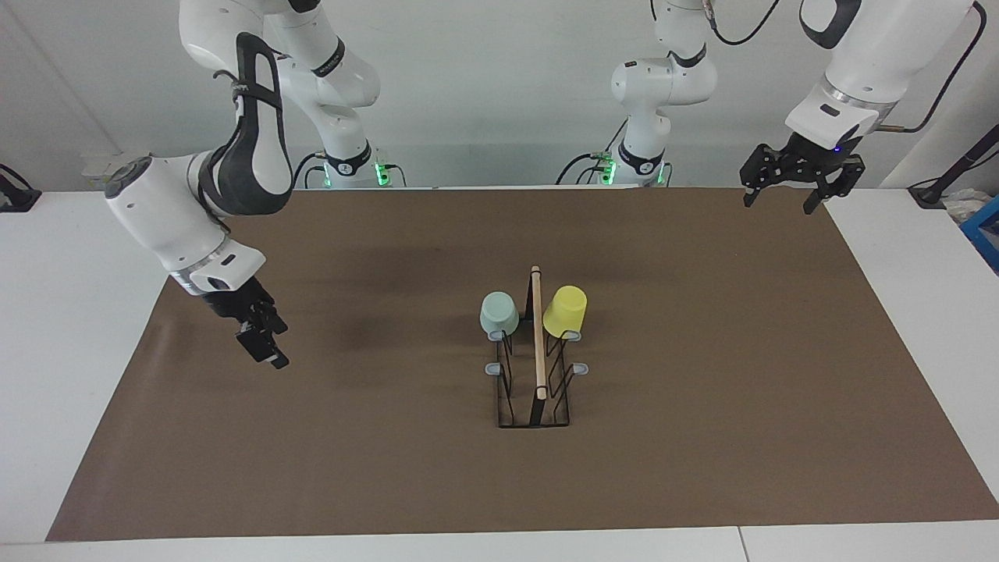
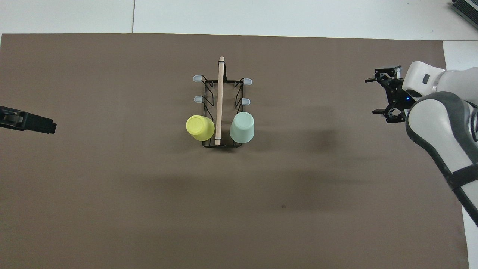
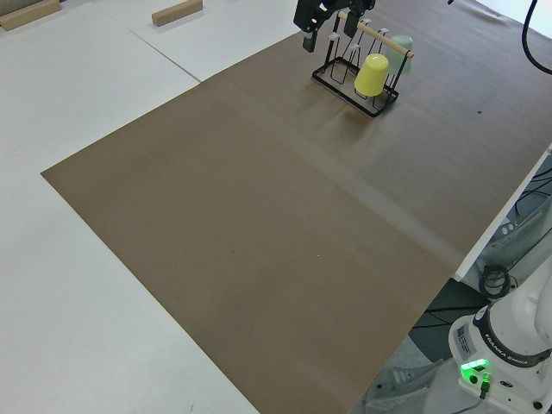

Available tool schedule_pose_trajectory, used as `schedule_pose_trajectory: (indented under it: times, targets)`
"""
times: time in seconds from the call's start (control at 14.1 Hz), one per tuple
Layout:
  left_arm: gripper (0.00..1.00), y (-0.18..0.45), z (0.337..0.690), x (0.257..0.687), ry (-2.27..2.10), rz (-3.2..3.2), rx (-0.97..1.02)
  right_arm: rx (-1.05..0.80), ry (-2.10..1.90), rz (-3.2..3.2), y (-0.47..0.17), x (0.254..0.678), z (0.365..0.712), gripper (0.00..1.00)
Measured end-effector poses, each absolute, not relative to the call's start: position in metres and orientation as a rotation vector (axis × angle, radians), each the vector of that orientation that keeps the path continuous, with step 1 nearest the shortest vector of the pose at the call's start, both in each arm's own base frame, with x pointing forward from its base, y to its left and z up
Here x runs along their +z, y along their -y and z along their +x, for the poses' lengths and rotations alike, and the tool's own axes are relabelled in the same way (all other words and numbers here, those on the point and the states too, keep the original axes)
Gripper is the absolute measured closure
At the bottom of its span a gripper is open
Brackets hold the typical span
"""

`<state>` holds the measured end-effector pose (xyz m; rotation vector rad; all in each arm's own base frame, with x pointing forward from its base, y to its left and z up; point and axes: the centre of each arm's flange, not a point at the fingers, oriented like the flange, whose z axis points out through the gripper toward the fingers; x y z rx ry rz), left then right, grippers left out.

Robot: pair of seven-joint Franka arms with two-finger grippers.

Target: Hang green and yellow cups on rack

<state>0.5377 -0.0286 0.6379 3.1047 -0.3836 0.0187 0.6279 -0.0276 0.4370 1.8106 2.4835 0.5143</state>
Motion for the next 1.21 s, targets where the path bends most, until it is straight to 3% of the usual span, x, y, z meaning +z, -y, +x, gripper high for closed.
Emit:
schedule_pose_trajectory:
  times: [0.5,0.92,1.21]
  targets:
    - [0.0,0.03,0.533,0.64,0.388,3.098,-0.028,0.325,-2.05,2.439,-0.03,0.516,0.59,0.0]
    - [0.0,0.029,0.531,0.637,0.364,3.099,-0.064,0.092,-1.452,2.943,-0.064,0.526,0.558,0.0]
    - [0.0,0.028,0.53,0.637,0.327,3.104,-0.065,0.019,-1.344,2.941,-0.037,0.516,0.552,0.0]
